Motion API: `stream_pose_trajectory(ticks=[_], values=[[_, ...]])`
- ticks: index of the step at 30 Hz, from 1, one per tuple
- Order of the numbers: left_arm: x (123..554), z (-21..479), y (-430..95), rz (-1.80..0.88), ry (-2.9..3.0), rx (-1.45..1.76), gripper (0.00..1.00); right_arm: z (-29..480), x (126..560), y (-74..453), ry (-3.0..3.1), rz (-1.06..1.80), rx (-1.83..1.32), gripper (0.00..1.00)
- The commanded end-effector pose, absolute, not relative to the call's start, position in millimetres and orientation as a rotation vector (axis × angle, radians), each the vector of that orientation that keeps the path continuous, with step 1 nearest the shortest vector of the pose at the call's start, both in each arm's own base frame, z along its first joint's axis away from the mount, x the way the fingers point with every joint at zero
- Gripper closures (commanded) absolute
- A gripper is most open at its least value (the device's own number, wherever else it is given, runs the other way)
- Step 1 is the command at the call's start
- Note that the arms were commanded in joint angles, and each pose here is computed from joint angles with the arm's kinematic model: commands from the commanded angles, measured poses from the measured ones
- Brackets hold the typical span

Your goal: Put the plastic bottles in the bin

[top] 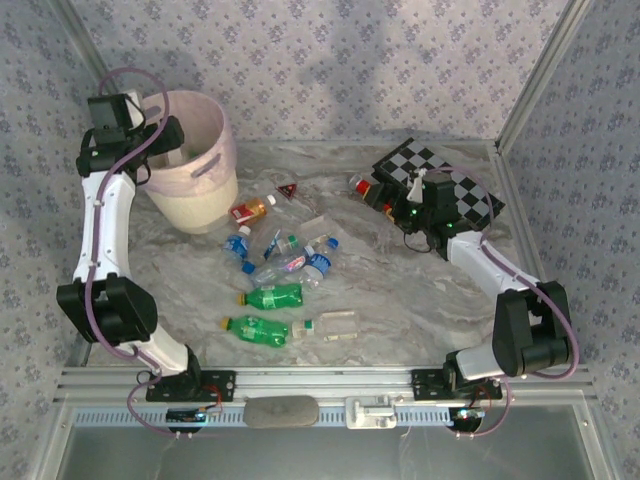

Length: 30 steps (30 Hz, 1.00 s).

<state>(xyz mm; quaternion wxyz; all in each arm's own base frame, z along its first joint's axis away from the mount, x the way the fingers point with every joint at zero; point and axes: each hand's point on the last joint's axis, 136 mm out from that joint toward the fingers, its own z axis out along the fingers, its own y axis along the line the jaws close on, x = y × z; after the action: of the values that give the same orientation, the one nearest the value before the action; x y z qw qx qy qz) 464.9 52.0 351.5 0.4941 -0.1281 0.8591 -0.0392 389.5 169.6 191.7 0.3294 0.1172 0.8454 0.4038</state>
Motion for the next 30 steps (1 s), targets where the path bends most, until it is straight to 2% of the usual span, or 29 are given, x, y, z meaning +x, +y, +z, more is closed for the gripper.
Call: stream_pose_trajectory(ticks=[1, 8, 15, 20, 30], values=[[440, 403, 36, -0.187, 1.978, -0.277, 0.04, 194, 388, 170, 2.202, 1.045, 0.292, 0.01], [404, 405, -30, -0.33, 1.971, -0.109, 0.02, 191, 389, 175, 2.205, 1.062, 0.289, 0.01], [359, 344, -95, -0.418, 2.092, 0.048, 0.02, 184, 390, 183, 2.223, 1.081, 0.285, 0.01], [336, 277, -107, -0.427, 2.218, -0.005, 0.02, 181, 391, 188, 2.233, 1.084, 0.283, 0.01], [302, 162, -85, -0.305, 2.461, -0.218, 0.04, 177, 392, 195, 2.252, 1.089, 0.285, 0.01]])
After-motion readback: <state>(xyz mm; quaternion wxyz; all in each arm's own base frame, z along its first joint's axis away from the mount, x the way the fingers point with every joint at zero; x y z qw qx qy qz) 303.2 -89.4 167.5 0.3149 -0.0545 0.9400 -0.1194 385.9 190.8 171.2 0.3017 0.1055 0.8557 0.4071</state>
